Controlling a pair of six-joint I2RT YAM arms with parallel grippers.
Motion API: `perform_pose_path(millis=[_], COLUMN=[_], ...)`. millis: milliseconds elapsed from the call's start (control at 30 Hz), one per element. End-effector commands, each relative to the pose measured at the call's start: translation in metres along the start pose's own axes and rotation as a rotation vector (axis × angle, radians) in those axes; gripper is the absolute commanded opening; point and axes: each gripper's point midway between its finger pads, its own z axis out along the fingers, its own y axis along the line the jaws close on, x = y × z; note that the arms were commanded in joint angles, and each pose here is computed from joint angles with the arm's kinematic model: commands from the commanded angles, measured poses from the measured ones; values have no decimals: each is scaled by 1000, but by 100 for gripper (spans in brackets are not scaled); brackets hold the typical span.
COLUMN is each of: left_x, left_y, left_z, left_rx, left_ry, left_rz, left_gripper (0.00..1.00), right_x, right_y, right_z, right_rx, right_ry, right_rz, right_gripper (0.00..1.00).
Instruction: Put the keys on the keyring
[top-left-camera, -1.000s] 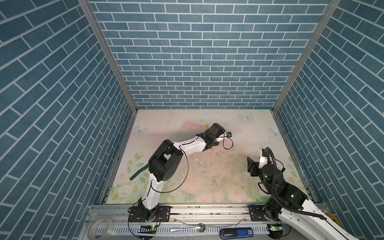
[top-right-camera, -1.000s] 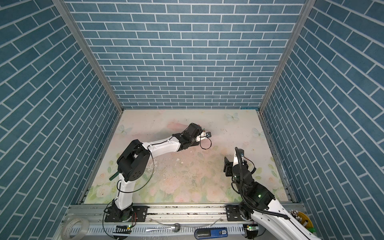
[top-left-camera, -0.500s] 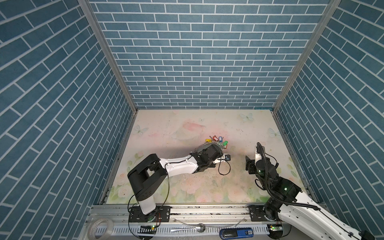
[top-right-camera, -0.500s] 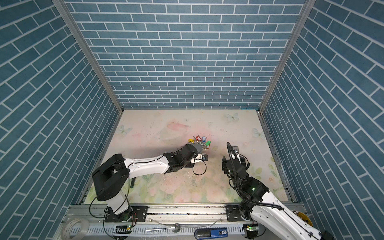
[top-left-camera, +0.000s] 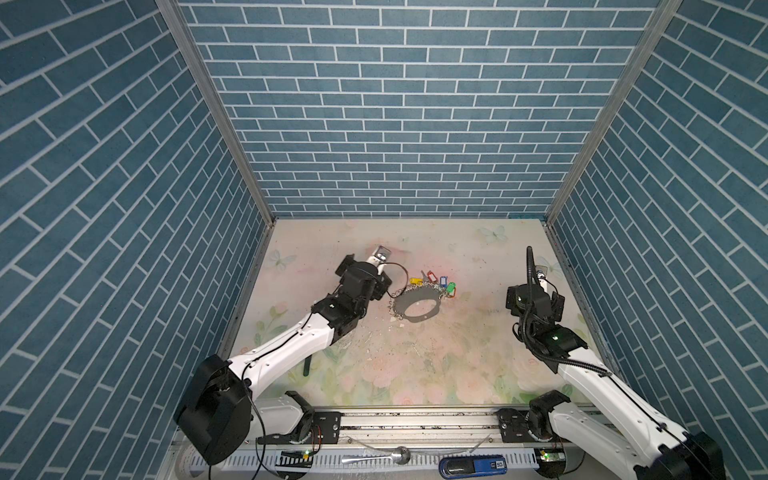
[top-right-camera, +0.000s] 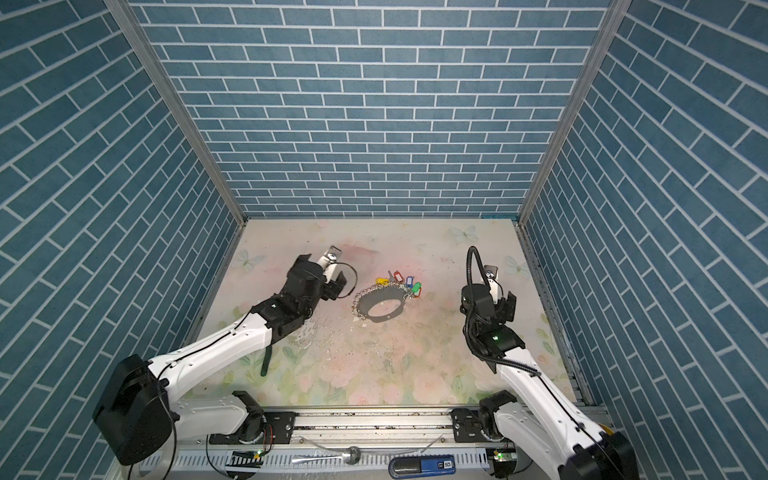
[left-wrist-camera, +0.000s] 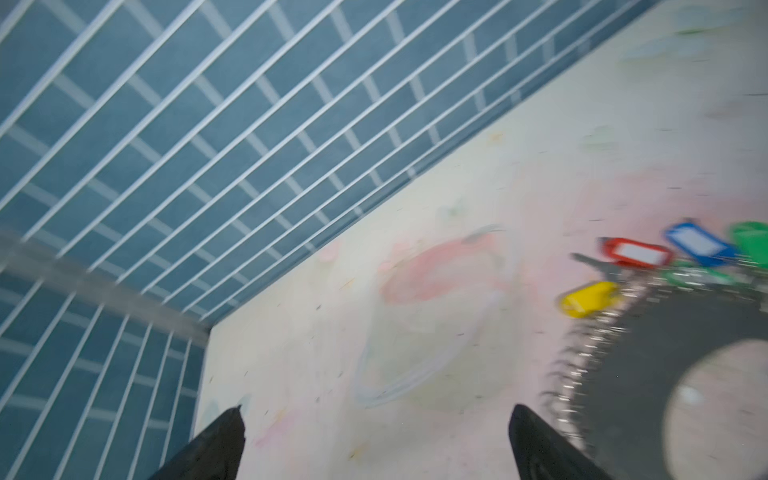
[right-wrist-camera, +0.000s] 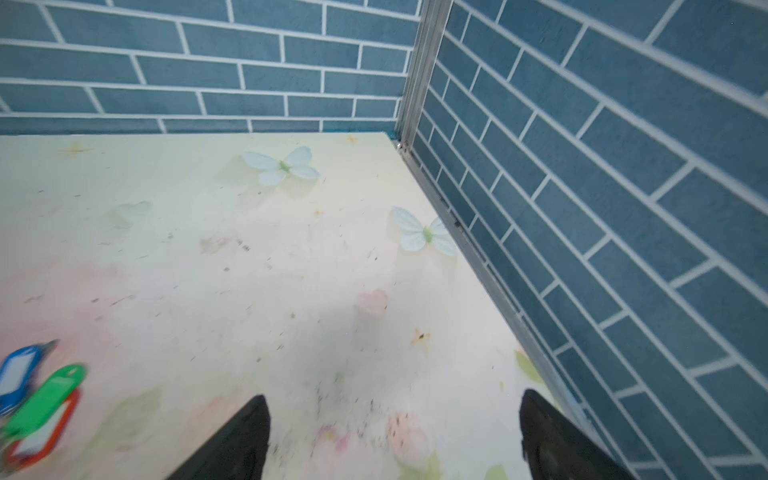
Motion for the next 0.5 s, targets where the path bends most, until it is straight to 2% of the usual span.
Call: perform_pose_path(millis=[0, 67, 167, 267, 367, 467], left_x=[50, 71, 98, 117, 125, 144], left_y=[36, 44, 53, 55, 65, 81], left_z=[13, 22, 38, 53, 59, 61], left_rx=[-149, -180, -198, -162, -164, -146], left_ry=[95, 129, 172, 130, 39, 13], left_rz=[-77, -57, -80, -139, -197, -348], left_gripper=[100, 100, 100, 100, 100, 100], right_x=[0, 12, 27, 28, 20, 25], right_y=[-2, 0, 12, 27, 41, 55], right_z=[33, 54, 76, 86, 84, 81], right_rx=[75, 94, 49, -37, -148, -302], right_ry=[-48, -21, -11, -51, -145, -185], right_rz=[-81, -104, -118, -142, -142, -100], right_gripper=[94, 96, 96, 97, 98, 98])
